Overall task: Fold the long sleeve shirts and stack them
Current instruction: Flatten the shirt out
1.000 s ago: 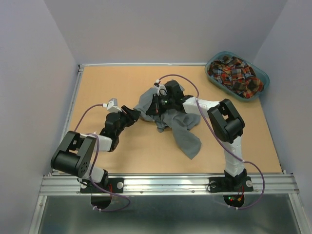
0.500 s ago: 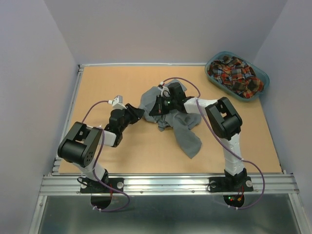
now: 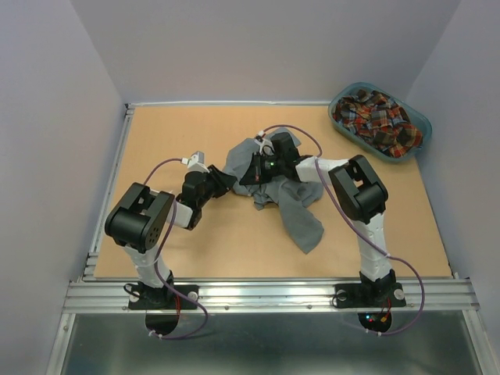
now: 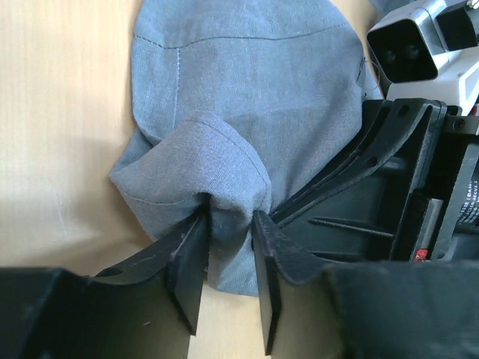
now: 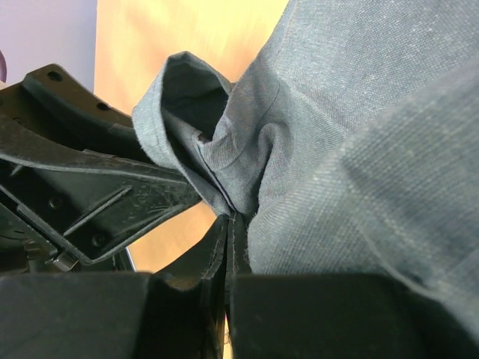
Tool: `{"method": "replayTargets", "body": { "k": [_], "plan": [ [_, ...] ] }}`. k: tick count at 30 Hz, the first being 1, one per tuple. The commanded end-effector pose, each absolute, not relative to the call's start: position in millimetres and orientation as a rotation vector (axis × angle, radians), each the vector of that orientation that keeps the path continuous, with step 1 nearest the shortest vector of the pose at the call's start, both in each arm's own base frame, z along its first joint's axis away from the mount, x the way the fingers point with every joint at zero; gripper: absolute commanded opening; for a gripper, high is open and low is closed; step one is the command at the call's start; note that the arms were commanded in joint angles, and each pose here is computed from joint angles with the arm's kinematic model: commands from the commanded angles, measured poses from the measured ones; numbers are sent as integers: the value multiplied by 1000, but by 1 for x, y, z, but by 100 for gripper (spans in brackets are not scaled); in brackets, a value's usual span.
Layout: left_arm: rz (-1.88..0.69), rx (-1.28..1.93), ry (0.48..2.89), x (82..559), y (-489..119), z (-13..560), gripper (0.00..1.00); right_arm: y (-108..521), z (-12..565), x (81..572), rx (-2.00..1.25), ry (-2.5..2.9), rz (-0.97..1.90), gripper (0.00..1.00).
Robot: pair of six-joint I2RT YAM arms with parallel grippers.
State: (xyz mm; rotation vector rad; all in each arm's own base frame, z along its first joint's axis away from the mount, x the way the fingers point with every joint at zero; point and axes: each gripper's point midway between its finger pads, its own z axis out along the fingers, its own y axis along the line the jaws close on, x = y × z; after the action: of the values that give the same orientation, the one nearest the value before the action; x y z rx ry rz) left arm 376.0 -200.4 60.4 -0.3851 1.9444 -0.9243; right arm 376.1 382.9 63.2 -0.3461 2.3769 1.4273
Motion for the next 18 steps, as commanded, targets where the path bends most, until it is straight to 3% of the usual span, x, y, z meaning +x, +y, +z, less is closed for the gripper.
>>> {"method": "replayTargets", "body": {
  "k": [1, 4, 5, 9, 13, 16, 18],
  "plan": [
    [-953, -309, 1880, 385, -212, 82, 34, 378, 49, 375, -332, 2383, 1437, 0],
    [-960, -301, 1879, 385, -213, 82, 16, 377, 50, 375, -341, 2374, 1426, 1],
    [-962, -296, 1874, 385, -213, 85, 1, 376, 52, 376, -346, 2369, 1421, 0],
    [-956, -300, 1843, 384, -210, 102, 0, 373, 75, 380, -382, 2300, 1371, 9],
    [-860, -300, 1843, 390, -199, 134, 0, 363, 117, 377, -447, 2196, 1301, 57],
    [-774, -290, 1843, 396, -190, 159, 0, 346, 149, 378, -481, 2141, 1158, 72],
    [-707, -290, 1857, 394, -180, 175, 0, 331, 163, 382, -465, 2121, 1036, 75]
  ]
}}
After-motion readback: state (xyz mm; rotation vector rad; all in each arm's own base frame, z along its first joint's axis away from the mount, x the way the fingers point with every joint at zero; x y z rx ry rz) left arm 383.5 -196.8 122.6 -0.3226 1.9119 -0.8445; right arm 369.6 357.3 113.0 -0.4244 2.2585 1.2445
